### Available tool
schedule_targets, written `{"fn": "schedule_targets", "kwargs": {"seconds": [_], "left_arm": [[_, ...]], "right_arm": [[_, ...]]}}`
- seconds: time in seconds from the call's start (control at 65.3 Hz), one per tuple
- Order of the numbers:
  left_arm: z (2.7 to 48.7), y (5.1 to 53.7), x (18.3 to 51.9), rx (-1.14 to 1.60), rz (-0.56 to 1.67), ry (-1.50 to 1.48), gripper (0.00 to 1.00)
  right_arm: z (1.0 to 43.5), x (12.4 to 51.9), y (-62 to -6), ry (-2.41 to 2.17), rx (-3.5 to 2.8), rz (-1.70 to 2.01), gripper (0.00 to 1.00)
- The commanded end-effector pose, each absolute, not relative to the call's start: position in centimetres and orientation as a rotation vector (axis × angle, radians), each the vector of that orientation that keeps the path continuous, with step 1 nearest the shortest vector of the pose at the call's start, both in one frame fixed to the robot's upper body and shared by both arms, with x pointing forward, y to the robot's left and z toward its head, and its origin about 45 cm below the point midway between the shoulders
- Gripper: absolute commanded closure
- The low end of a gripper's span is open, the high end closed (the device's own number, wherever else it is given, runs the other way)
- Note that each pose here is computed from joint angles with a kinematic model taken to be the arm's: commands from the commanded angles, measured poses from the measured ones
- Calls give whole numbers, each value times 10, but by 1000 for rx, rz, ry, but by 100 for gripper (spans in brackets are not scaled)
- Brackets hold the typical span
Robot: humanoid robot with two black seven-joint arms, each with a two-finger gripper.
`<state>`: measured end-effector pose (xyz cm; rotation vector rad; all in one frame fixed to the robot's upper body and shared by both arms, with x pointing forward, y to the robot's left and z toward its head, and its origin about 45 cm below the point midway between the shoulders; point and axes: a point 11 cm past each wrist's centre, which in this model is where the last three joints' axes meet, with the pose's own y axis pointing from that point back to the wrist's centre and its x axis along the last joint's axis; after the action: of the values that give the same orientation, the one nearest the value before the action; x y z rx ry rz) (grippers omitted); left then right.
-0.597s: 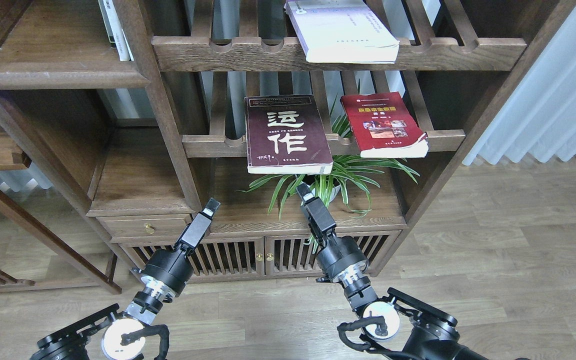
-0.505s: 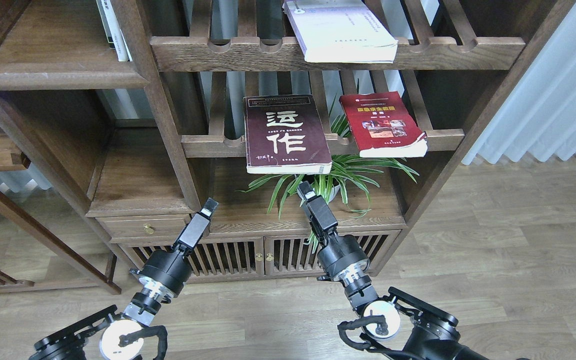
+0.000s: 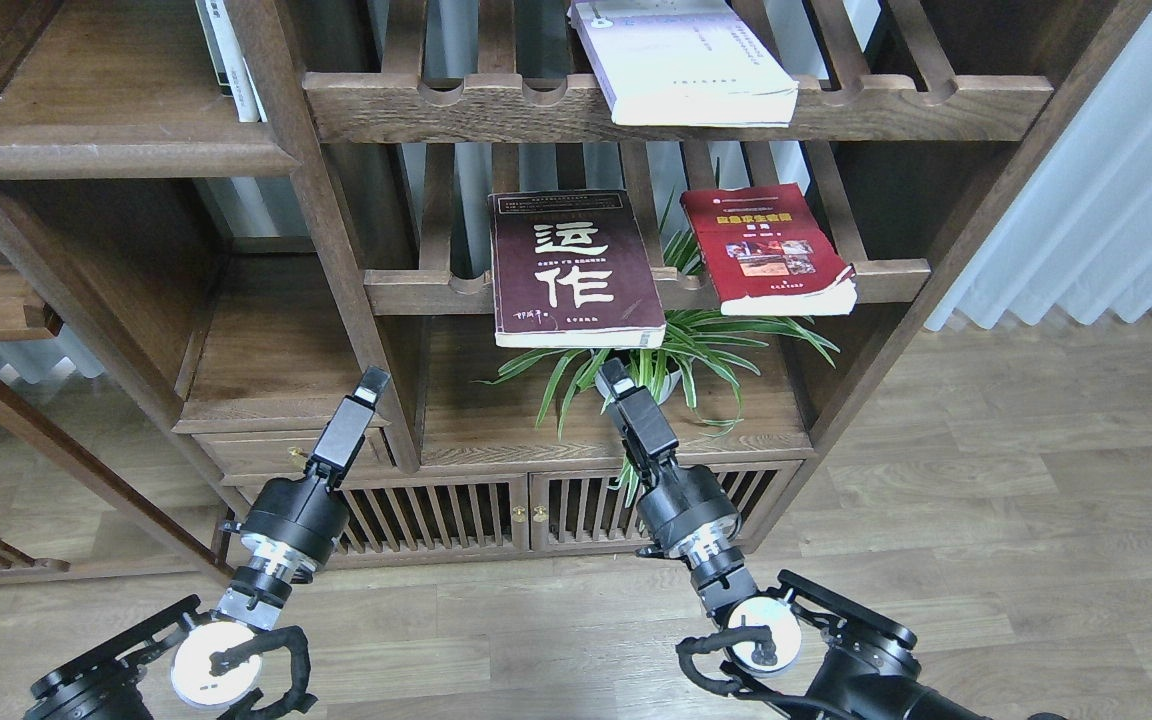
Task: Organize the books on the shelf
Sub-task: 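Reach both grippers up toward the maroon book on the middle shelf, then push the right gripper against the maroon book's lower edge to tip it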
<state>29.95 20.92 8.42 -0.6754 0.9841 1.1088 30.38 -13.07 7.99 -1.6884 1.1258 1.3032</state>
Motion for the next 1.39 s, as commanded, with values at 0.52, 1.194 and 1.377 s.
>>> {"fn": "schedule_targets", "kwargs": {"seconds": [0.52, 1.194, 1.377], "left_arm": [[85, 201, 301, -679, 1097, 984, 0], [86, 195, 305, -680, 1088, 982, 0], [85, 195, 304, -679, 1088, 986, 0]], "right_arm": [[81, 333, -132, 1327, -1669, 1344, 1], [99, 367, -126, 1408, -1690, 1400, 13], [100, 372, -128, 1423, -1699, 1397, 15]]}}
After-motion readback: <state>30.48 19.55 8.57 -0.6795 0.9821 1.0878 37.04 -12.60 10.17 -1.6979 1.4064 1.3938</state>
